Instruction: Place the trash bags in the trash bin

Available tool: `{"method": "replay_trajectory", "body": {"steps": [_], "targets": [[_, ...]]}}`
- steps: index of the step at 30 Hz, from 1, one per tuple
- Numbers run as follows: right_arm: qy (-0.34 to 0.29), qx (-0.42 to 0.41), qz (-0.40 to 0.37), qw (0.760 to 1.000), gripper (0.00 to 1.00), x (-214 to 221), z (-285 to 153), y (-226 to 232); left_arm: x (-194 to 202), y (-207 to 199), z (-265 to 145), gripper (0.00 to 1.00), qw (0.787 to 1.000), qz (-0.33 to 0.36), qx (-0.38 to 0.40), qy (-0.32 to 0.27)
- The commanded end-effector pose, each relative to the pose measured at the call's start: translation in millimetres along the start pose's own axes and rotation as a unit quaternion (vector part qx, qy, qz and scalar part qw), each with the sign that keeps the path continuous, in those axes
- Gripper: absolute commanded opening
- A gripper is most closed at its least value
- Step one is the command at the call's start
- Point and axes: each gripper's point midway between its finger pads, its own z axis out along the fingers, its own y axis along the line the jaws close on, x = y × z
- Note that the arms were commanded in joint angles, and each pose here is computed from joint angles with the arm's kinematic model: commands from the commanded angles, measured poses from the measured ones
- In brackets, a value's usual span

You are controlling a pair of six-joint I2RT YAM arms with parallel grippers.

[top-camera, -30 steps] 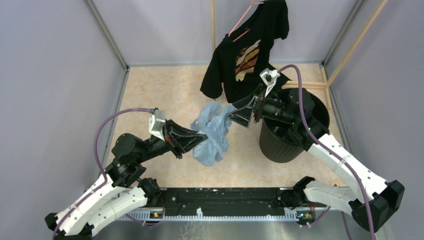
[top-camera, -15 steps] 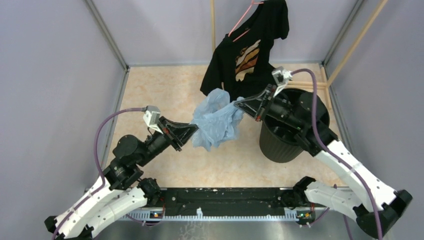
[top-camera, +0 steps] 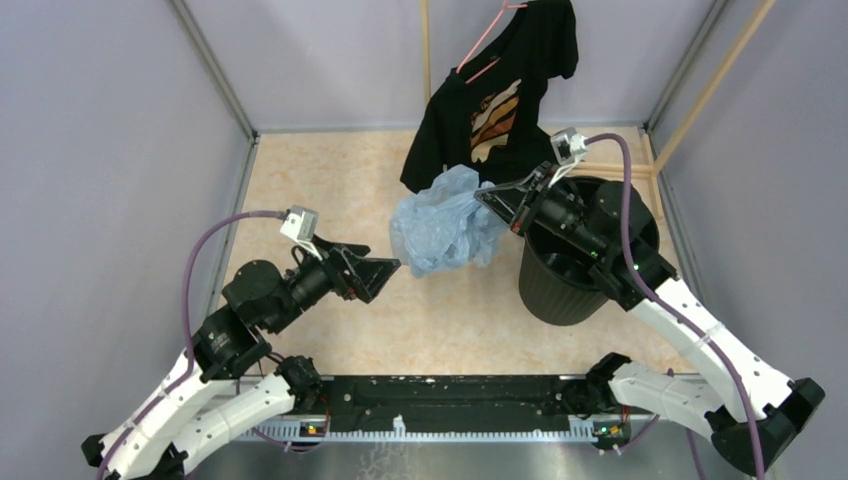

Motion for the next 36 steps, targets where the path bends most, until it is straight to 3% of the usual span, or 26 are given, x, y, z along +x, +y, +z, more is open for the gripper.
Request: {"method": "replay_trajectory", "body": {"steps": [1,5,14,23,24,27,33,36], "targets": [[-0.024,0.012,0.029,0.999,0.00,-8,9,-5,-3,-40,-7,0.99,0.996,-0.003,0.082,0.045],[-0.020,0.001,0.043,0.999,0.00,-2,15,-4,17,-48,8,0.98,0.990,-0.029,0.106,0.087],[0.003,-0.043,0.059,0.997,0.00,15,19,5,24,-20,50,0.74,0.996,-0.056,0.028,0.068],[0.045,-0.045,0.057,0.996,0.00,43,17,1,30,2,69,0.63,0.994,-0.045,-0.042,0.088],[0.048,-0.048,0.057,0.996,0.00,45,17,2,30,6,69,0.60,0.994,-0.046,-0.054,0.086],[0.058,-0.051,0.060,0.995,0.00,55,17,1,24,8,66,0.35,0.994,-0.051,-0.066,0.077],[0.087,-0.040,0.062,0.993,0.00,79,20,-10,0,-1,53,0.01,0.994,-0.081,-0.066,0.044],[0.101,-0.043,0.066,0.992,0.00,93,23,-12,-4,0,46,0.00,0.989,-0.110,-0.087,0.051]]}}
